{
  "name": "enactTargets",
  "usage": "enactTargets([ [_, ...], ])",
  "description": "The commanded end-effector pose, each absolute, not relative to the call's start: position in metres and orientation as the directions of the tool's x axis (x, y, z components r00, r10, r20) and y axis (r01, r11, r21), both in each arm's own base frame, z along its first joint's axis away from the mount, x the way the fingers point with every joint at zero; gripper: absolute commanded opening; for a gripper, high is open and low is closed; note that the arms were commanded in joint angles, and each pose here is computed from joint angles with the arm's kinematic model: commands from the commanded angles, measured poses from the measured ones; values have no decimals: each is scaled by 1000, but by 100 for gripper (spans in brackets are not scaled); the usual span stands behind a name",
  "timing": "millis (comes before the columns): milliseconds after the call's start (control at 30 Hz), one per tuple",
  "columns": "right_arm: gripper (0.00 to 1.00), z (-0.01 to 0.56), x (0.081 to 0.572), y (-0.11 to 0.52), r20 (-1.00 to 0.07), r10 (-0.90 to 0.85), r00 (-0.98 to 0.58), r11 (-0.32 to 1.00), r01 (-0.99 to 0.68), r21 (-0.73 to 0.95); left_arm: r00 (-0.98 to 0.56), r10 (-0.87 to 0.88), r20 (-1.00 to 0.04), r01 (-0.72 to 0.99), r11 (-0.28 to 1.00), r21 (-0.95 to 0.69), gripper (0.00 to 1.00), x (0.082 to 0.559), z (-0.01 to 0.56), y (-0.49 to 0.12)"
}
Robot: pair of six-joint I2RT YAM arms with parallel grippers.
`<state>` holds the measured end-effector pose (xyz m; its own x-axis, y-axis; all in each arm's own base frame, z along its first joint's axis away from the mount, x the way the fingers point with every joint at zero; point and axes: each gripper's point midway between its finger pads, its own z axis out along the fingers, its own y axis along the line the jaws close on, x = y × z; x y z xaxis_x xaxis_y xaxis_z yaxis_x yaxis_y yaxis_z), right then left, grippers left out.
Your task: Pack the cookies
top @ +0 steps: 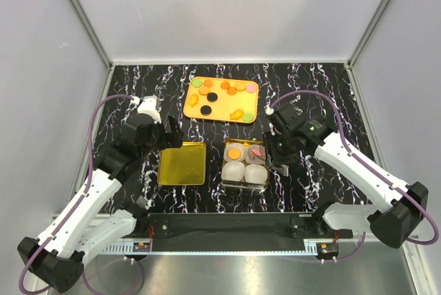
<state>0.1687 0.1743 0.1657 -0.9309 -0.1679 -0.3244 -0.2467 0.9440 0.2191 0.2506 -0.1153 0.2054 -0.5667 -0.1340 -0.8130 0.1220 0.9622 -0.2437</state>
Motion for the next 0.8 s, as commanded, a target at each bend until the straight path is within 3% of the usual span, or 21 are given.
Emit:
enactTargets([
  [0, 47, 173, 171, 185, -371, -148, -917, 926, -260, 274, -542, -145, -828, 132, 958, -254, 99, 257, 214, -118],
  [300, 57, 174, 175, 183, -385, -154, -910, 931, -264, 252, -543, -145, -827, 132, 958, -254, 99, 257, 213, -118],
  [767, 50, 231, 192, 203, -460, -205, -864, 890, -360, 280, -538, -147, -830, 139, 956, -260, 99, 256, 216, -119],
])
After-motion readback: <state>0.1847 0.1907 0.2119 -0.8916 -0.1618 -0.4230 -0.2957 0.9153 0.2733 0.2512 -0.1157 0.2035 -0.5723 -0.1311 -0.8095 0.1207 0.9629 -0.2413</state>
